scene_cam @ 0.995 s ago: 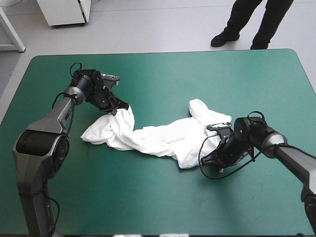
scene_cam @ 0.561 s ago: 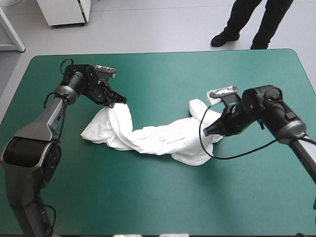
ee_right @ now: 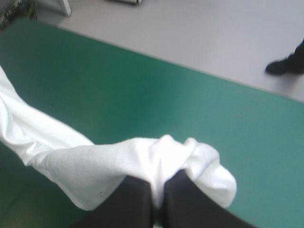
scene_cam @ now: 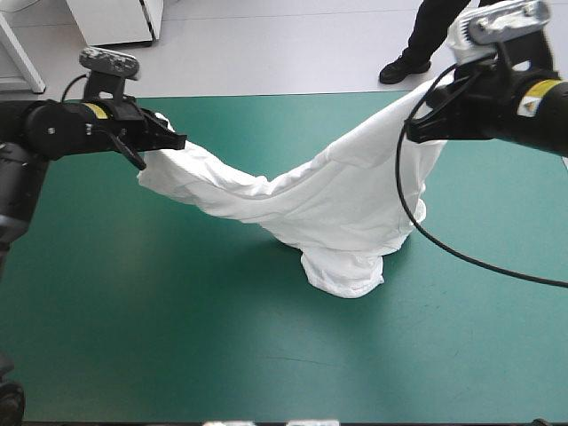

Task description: Fold the cloth

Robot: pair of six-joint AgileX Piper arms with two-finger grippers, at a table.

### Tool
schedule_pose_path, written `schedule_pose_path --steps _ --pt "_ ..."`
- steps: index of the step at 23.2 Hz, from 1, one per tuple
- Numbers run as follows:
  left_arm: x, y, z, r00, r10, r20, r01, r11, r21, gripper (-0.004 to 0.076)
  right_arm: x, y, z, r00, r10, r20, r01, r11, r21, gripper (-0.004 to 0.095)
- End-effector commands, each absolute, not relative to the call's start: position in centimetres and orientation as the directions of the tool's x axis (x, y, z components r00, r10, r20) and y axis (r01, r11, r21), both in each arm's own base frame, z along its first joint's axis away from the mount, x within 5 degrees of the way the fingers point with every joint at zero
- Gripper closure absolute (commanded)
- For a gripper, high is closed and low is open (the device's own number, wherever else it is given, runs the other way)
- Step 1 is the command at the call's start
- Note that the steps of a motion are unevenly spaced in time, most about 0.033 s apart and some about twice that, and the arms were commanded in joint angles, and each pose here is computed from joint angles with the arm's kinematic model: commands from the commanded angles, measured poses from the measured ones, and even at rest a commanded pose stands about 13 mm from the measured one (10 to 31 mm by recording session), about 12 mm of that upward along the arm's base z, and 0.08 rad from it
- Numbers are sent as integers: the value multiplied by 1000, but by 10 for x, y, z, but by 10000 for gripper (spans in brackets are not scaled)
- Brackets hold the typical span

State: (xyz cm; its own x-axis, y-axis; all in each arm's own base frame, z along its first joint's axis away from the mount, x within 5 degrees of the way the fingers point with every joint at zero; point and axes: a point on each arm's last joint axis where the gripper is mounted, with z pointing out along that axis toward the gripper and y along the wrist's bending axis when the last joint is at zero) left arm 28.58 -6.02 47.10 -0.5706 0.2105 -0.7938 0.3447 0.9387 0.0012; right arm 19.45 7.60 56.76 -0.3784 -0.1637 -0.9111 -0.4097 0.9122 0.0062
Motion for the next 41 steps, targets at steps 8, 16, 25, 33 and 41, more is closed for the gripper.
schedule_pose_path --steps 8,16,25,33,41 --pt "129 -38 608 -27 54 -998 344 938 41 734 33 22 671 273 69 -960 -421 905 -55 913" --pt "68 -29 619 70 27 -997 348 936 50 734 -2 22 676 340 159 -927 -537 842 -52 913" --pt "120 -35 603 -89 86 -992 325 944 53 734 67 48 634 4 90 -996 -564 822 72 917" --pt "283 -58 519 -478 181 -860 311 950 28 734 219 93 523 -404 -66 -912 -448 884 135 922" --pt "430 -80 372 -688 234 -687 306 952 17 734 360 127 411 -552 -200 -810 -359 933 14 922"
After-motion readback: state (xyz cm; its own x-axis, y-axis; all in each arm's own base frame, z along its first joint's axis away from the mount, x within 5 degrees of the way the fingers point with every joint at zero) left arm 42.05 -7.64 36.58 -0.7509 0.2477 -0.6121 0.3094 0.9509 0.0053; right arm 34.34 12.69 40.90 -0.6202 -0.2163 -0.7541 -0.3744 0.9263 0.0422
